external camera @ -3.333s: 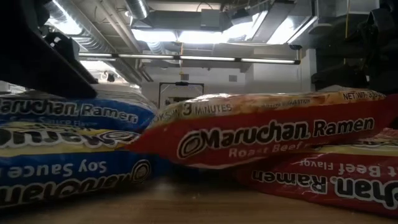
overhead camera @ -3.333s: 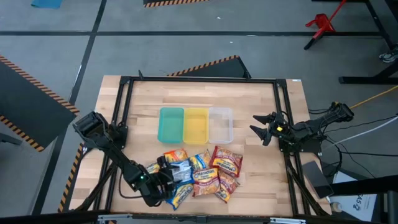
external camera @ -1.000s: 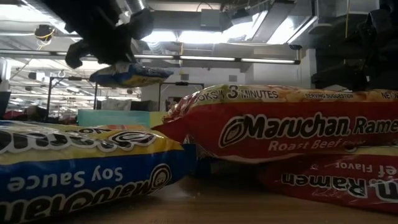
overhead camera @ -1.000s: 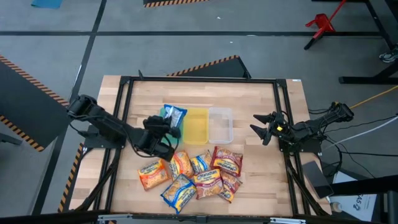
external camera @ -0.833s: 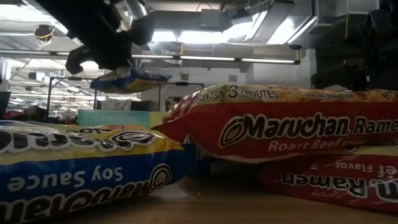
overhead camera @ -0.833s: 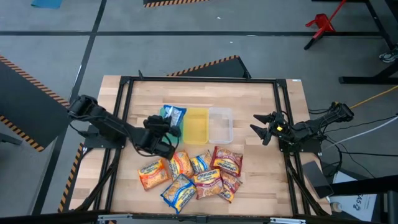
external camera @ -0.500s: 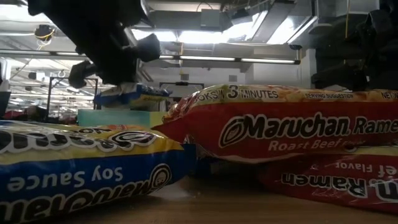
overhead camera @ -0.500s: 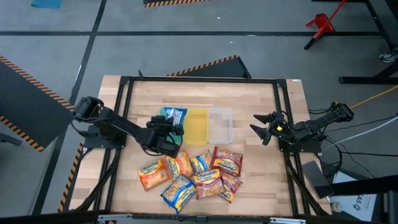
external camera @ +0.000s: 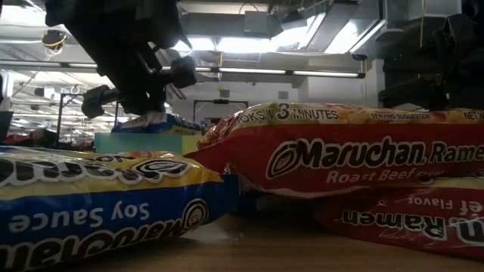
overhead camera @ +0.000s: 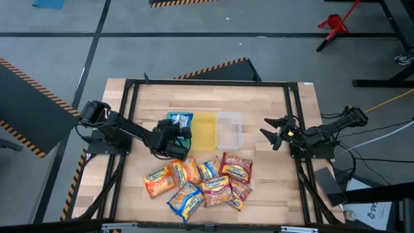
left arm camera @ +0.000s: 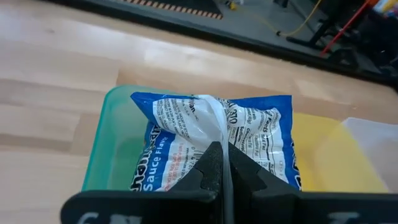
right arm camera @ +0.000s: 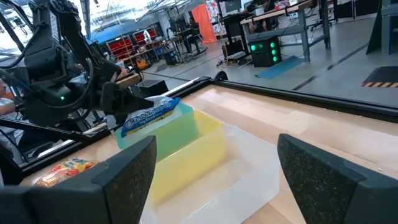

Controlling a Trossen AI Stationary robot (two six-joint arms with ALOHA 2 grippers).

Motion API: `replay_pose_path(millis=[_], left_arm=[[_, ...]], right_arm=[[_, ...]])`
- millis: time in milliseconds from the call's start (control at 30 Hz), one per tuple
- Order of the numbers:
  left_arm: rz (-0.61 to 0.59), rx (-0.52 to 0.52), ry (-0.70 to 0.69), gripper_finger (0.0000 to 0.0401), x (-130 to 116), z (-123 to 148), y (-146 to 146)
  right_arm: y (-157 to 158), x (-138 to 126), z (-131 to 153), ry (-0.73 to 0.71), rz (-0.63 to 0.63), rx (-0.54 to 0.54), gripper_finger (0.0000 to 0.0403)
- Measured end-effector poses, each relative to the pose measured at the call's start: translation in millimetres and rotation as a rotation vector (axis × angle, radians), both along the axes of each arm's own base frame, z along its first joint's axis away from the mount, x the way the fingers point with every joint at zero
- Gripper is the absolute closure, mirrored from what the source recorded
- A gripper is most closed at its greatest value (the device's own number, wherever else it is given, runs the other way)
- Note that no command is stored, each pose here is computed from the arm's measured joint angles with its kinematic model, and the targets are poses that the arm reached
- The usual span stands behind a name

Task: Sort Maruchan noodles
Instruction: Put the blue bag into the green bin

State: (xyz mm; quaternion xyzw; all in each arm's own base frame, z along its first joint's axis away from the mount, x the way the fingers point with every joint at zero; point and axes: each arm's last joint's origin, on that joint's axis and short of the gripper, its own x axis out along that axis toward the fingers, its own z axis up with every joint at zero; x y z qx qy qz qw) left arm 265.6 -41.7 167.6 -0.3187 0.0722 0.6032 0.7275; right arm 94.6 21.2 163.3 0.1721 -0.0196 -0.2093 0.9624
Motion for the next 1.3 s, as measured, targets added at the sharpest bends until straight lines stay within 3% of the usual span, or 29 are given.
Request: replay_pose_path(millis=[367,833,933,1067,1167,1300], left_arm=[[0.01,-0.032,0.009,0.0395,0,-1,3],[-0.035,-0.027,-0.013,0.0299,-3,7,-6],[-0.206,0.01,0.08,0.0294,-4,22,-25],[-0.6,0.015,0.214,0.0293,-3,44,-67],[-0.86,-0.006,0.172,0.0293,-3,49,-103],[-1.052,-0.002,0.132,0.0293,-11,46,-141]], right_arm=[[0,0,0,0.0,0.0,0.0,0.0081],[0,0,0,0.003,0.001,-0.007,0.0081],[0,0,0,0.005,0.002,-0.01,0.0081],[0,0,0,0.008,0.012,-0.018,0.0081],[0,0,0,0.011,0.019,-0.024,0.0081],[1,0,0,0.01,0.02,-0.023,0.0081]])
